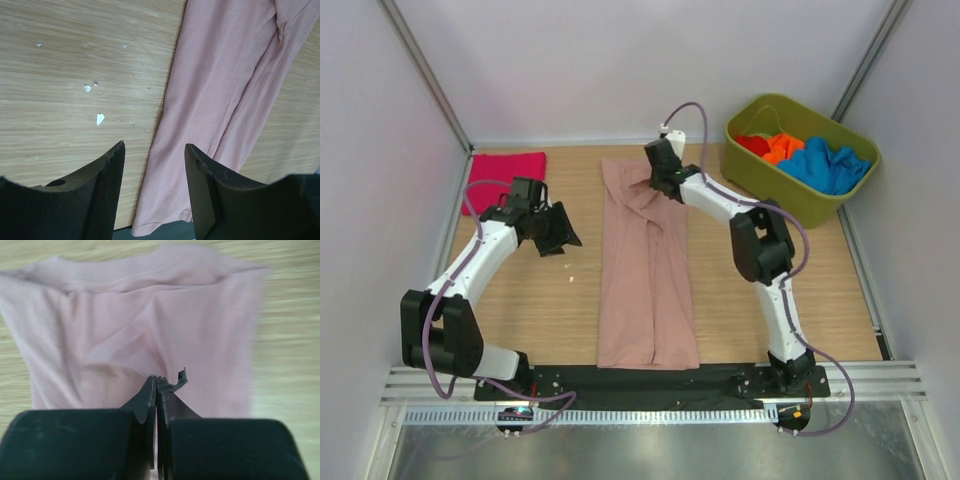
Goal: Fold and stack the t-shirts
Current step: Fold the tshirt
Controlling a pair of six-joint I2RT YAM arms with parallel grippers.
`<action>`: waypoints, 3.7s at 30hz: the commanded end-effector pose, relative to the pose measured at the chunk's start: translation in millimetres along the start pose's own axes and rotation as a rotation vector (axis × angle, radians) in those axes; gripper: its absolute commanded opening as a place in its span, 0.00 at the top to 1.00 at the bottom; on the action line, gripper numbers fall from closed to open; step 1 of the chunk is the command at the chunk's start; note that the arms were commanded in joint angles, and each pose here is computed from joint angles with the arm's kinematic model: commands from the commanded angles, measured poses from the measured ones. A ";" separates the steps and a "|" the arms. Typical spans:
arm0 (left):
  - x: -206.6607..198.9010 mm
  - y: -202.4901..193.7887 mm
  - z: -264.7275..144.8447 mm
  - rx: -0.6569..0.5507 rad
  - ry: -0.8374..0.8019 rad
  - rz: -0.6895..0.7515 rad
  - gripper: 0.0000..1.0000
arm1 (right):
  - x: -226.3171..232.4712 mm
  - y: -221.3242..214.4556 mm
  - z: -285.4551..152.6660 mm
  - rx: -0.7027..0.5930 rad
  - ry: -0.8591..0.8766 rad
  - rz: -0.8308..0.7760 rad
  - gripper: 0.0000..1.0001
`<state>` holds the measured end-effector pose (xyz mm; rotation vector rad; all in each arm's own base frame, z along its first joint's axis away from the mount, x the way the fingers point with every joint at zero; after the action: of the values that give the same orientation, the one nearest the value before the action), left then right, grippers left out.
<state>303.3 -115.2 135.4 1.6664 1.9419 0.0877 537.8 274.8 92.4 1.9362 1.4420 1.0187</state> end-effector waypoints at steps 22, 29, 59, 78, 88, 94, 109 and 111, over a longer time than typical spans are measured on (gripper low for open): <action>2.1 2.4 -0.3 -0.026 0.001 0.014 0.47 | -225.0 -0.2 -60.6 -0.087 -0.472 0.224 0.99; 1.2 2.8 -0.1 -0.025 -0.003 0.014 0.47 | -239.7 -2.8 -68.0 -0.115 -0.527 0.258 0.99; -1.8 2.0 3.0 -0.010 -0.024 0.016 0.47 | -48.8 61.1 9.9 0.112 0.336 0.103 0.57; -2.1 1.3 11.0 0.018 -0.030 0.006 0.47 | -48.8 28.3 73.7 0.149 0.318 0.152 0.60; -3.1 1.2 11.1 0.020 -0.033 0.007 0.47 | -47.3 32.0 79.6 0.147 0.313 0.150 0.67; -3.1 1.8 10.8 0.017 -0.033 0.010 0.47 | -46.0 32.8 83.6 0.151 0.309 0.156 0.70; -2.7 1.5 11.7 0.021 -0.031 0.008 0.47 | -38.8 83.4 57.0 0.021 0.301 0.171 0.99; -2.5 1.3 12.1 0.022 -0.030 0.008 0.47 | -42.2 85.0 52.9 0.007 0.289 0.178 0.99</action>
<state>300.1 -117.1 117.9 1.6903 1.9758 0.0347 611.6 215.7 39.1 2.1209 1.5735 1.2929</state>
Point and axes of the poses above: each gripper's point midway between its finger pads, its own z axis out along the fingers, its own x axis along the line the jaws close on, y = z × x, the point moved 1 cm from there along -z, back along the fingers, and after that the axes turned 10 degrees about z, right-handed, at the moved point
